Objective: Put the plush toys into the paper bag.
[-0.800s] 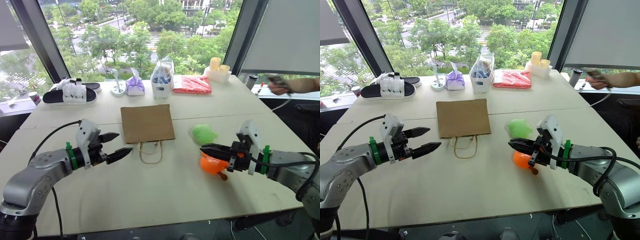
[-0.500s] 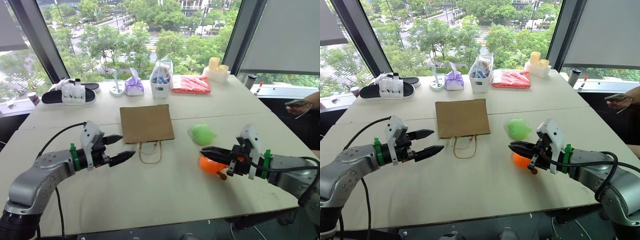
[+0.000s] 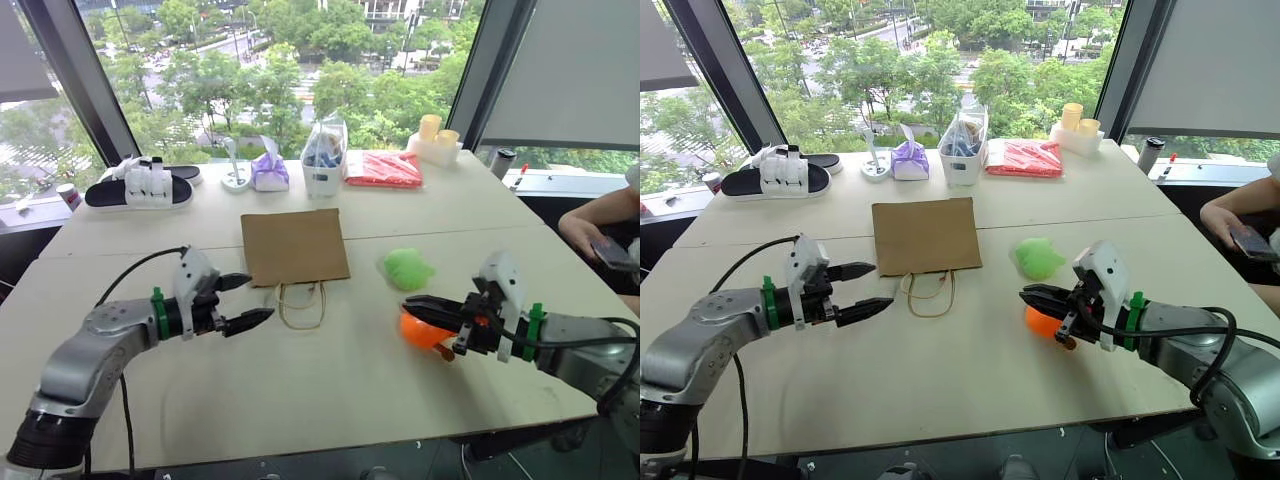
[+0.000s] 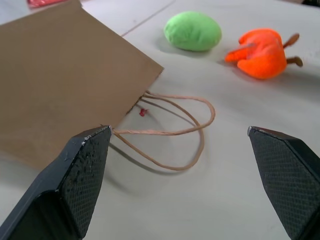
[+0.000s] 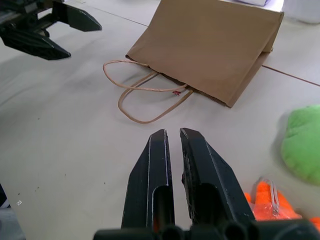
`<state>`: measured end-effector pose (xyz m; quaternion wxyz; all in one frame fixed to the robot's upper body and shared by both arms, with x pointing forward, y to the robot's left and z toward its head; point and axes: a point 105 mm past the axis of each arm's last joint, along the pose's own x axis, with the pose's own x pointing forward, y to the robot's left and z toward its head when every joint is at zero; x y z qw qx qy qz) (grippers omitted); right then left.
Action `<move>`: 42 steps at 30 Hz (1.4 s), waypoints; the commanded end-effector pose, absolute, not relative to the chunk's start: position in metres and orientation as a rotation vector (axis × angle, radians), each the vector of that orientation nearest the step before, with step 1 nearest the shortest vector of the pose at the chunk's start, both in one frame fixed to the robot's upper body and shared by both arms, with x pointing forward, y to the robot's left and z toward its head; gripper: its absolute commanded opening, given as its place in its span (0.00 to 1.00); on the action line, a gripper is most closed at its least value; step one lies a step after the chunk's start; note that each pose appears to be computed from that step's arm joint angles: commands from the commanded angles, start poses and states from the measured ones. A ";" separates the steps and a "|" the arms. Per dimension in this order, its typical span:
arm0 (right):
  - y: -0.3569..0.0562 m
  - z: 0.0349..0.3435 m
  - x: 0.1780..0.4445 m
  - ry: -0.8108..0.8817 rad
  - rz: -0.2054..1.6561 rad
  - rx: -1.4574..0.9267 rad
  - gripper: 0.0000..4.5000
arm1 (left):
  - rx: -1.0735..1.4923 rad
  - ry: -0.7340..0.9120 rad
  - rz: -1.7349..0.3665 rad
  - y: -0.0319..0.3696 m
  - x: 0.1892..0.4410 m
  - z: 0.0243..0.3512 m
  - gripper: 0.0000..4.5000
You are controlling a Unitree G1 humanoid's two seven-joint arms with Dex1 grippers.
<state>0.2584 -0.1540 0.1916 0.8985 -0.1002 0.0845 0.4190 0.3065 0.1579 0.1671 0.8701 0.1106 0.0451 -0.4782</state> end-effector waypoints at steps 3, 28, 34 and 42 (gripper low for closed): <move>-0.150 0.197 0.253 0.129 0.847 -0.234 0.08 | 0.573 -0.102 -1.035 0.156 0.318 0.180 1.00; -0.145 0.190 0.252 0.096 0.768 -0.239 0.08 | 1.041 -0.300 -1.097 0.129 0.371 0.143 0.04; -0.128 0.178 0.261 0.089 0.773 -0.207 0.08 | 0.848 -0.317 -1.079 0.121 0.374 0.166 0.02; -0.065 0.148 0.318 0.044 0.704 -0.122 0.08 | 0.473 -0.342 -1.160 0.091 0.357 0.227 0.02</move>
